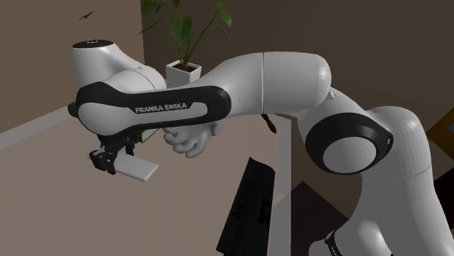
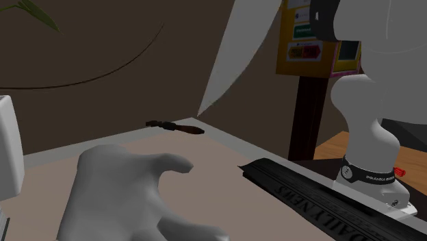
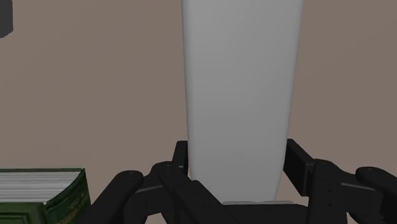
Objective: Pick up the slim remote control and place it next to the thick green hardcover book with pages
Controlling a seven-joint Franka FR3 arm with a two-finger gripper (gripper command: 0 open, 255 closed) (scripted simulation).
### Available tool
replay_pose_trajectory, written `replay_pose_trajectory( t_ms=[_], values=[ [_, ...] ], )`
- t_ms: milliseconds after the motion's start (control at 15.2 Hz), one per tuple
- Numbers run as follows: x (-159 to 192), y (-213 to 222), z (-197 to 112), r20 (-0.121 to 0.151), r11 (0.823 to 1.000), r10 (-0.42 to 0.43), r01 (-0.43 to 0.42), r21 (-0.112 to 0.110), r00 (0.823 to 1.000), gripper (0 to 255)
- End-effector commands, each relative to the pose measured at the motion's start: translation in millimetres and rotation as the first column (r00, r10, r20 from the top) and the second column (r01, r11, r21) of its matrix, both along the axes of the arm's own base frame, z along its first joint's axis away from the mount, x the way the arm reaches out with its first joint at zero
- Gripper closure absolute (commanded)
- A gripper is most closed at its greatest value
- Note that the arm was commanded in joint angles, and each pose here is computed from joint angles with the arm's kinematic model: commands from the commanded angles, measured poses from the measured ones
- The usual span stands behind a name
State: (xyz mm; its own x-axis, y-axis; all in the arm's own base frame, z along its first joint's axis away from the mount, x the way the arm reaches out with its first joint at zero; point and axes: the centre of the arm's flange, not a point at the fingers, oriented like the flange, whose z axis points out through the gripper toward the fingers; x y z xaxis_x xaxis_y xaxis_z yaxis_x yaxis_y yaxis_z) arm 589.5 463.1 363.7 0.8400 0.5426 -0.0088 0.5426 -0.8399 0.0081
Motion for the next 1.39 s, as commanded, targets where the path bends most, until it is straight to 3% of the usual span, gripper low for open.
replay_pose_trajectory(
  t_ms=[0,132,660,726,1056,1320],
  values=[
    [0,0,-11,0.001,1.000,0.000,0.000,0.001,1.000,255],
    [0,0,-23,0.001,1.000,0.000,0.000,0.001,1.000,255],
    [0,0,-23,0.001,1.000,0.000,0.000,0.001,1.000,255],
    [0,0,-23,0.001,1.000,0.000,0.000,0.001,1.000,0],
    [0,0,-23,0.001,1.000,0.000,0.000,0.001,1.000,0],
    [0,1,27,0.001,1.000,0.000,0.000,0.001,1.000,0]
  ],
)
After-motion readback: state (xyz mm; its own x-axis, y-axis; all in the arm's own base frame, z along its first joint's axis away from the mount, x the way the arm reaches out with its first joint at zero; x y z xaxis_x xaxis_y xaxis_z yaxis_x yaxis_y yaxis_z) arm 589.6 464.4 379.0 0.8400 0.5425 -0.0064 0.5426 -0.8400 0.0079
